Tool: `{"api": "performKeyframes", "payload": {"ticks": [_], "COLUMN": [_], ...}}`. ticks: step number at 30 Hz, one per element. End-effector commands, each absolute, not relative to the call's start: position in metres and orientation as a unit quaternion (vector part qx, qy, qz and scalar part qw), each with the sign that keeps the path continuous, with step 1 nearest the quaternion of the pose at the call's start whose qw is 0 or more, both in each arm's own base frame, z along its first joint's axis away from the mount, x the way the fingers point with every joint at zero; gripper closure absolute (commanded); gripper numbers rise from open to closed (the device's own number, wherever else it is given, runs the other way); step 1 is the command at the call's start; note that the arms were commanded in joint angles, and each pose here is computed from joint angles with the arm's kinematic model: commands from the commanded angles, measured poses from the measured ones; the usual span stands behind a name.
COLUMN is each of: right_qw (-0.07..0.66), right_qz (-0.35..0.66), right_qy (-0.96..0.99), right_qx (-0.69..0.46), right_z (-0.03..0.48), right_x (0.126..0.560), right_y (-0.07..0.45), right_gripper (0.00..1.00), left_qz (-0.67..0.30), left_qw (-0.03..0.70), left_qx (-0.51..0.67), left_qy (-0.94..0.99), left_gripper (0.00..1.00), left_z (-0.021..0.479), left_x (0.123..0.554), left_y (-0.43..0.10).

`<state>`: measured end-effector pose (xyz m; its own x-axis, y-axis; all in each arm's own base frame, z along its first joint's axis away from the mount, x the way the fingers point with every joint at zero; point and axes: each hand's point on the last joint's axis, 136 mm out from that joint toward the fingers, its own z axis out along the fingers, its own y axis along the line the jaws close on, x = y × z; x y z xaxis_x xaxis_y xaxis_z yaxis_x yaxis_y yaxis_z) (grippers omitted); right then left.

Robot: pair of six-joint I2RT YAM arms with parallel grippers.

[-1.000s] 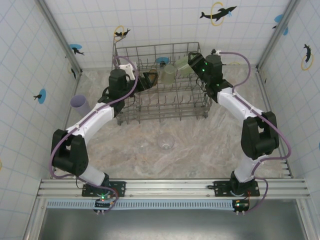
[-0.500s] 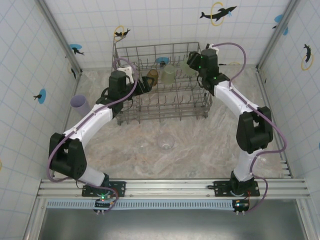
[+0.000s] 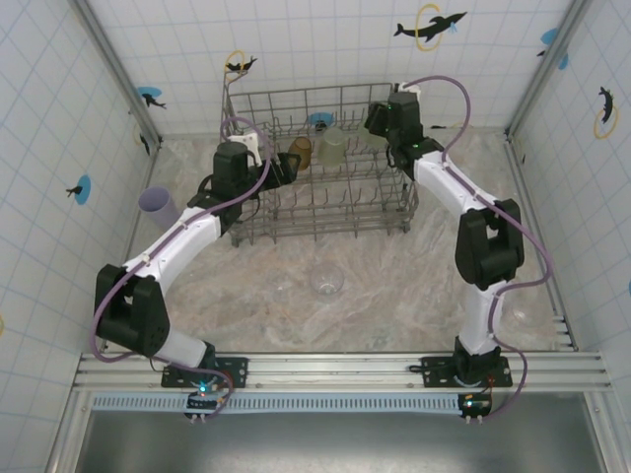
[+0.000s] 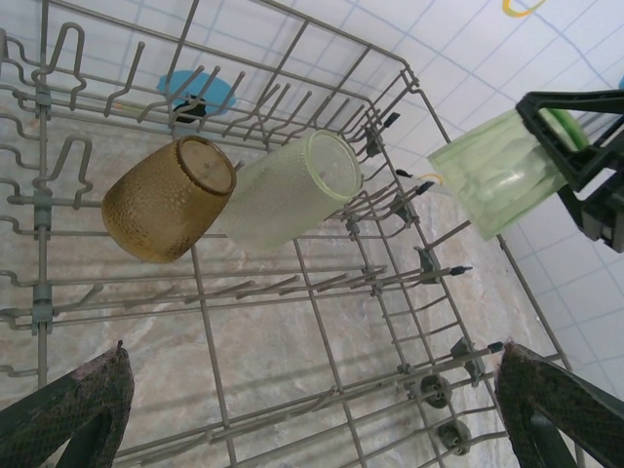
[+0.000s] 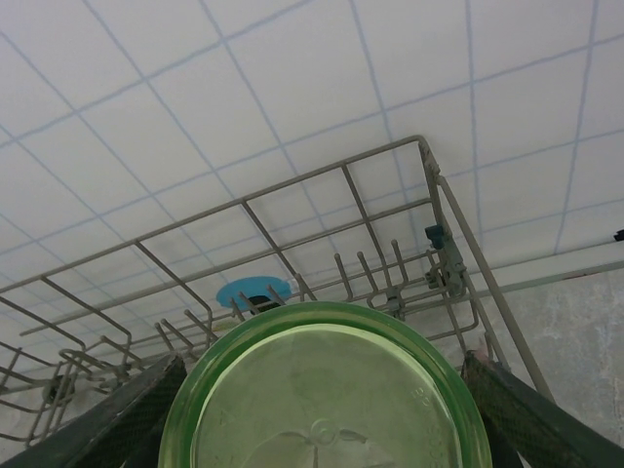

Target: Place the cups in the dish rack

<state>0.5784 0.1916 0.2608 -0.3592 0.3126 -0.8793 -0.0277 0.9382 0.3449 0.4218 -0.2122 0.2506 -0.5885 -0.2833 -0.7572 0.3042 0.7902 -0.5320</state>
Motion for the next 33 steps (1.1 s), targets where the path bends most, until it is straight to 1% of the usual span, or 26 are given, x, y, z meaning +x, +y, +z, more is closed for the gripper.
{"api": "performKeyframes", "payload": {"ticks": [1, 6, 10, 16, 21, 28, 32, 33], "right_qw": [0.588, 0.593, 0.611, 0.622, 0.628, 0.622, 0.623, 0.618], "right_qz": [0.144, 0.133, 0.119, 0.081, 0.068, 0.052, 0.046, 0.043], "right_qy": [0.792, 0.792, 0.78, 0.777, 0.774, 0.78, 0.779, 0.783], "right_qx": [0.077, 0.065, 0.064, 0.05, 0.045, 0.046, 0.049, 0.048], "right_z": [0.278, 0.27, 0.271, 0.265, 0.26, 0.24, 0.239, 0.229], "right_x": [0.595, 0.606, 0.617, 0.625, 0.629, 0.636, 0.638, 0.64], "right_y": [0.2, 0.21, 0.212, 0.216, 0.218, 0.217, 0.213, 0.213], "right_gripper": [0.46, 0.46, 0.46, 0.45, 0.44, 0.44, 0.43, 0.43], "left_qz": [-0.326, -0.321, -0.319, -0.314, -0.328, -0.325, -0.33, -0.33], "left_qw": [0.474, 0.477, 0.478, 0.477, 0.482, 0.483, 0.489, 0.489], "left_qx": [0.023, 0.025, 0.025, 0.026, 0.027, 0.025, 0.02, 0.02], "left_qy": [0.817, 0.818, 0.818, 0.82, 0.812, 0.813, 0.807, 0.807], "left_gripper": [0.03, 0.03, 0.03, 0.03, 0.03, 0.03, 0.03, 0.03], "left_z": [0.267, 0.265, 0.263, 0.26, 0.264, 0.262, 0.265, 0.266], "left_x": [0.428, 0.429, 0.429, 0.43, 0.426, 0.428, 0.425, 0.426], "left_y": [-0.215, -0.213, -0.213, -0.212, -0.214, -0.212, -0.211, -0.211]}}
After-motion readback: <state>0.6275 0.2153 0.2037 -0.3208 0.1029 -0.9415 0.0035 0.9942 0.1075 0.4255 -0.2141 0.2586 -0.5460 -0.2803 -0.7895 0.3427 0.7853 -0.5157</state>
